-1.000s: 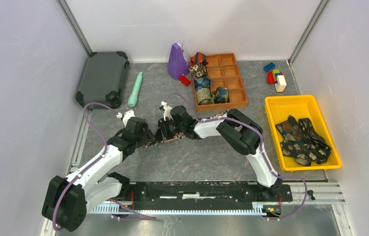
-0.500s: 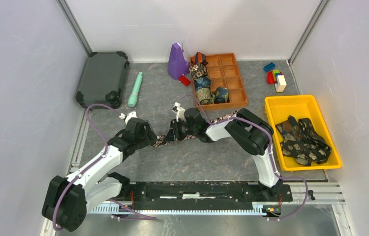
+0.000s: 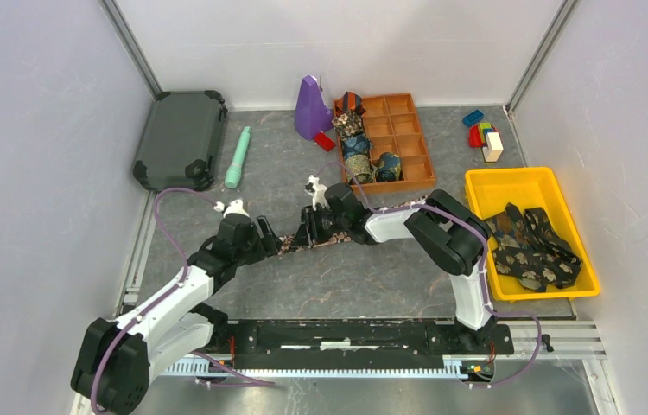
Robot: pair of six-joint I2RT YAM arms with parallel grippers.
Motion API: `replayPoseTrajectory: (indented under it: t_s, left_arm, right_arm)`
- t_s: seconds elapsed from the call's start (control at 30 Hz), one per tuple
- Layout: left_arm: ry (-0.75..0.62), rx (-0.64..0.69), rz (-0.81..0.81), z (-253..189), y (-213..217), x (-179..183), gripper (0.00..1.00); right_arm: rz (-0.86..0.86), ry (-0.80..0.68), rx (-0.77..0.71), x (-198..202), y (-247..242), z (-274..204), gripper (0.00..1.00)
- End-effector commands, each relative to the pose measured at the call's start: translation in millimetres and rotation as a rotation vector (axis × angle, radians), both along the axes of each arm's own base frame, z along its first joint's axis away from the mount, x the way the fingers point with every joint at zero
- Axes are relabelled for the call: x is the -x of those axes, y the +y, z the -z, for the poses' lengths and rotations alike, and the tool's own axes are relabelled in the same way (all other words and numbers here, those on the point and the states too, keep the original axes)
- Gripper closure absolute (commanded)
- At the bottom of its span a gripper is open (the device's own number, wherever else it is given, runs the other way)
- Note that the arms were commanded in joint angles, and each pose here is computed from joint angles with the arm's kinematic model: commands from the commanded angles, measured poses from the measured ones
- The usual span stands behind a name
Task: Roll the ties
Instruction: Roll the tie at the center of the board.
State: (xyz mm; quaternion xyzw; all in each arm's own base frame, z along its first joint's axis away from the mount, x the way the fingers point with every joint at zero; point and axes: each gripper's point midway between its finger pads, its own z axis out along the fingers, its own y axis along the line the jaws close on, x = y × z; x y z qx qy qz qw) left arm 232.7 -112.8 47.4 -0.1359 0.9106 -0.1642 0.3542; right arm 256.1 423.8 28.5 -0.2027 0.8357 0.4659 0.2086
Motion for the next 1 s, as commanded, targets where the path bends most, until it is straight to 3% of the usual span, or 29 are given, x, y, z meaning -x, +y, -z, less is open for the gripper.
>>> replayPoseTrajectory:
  t_s: [0.0,0.73,0.97]
  left_arm:
    - [-0.075,0.019,0.03,-14,-6,-11,0.2]
    - [0.003,-0.016,-0.076,4,1,-24,0.22]
    - [0.008,-0.021,-0.076,4,0,-26,0.22]
  right_arm:
    - [-0.016,-0.057,0.019,-11,3,-26,0.57]
    - [-0.003,-0.091,0.007,-34,20,-48,0.49]
    - [-0.006,-0.068,0.022,-34,22,-31,0.54]
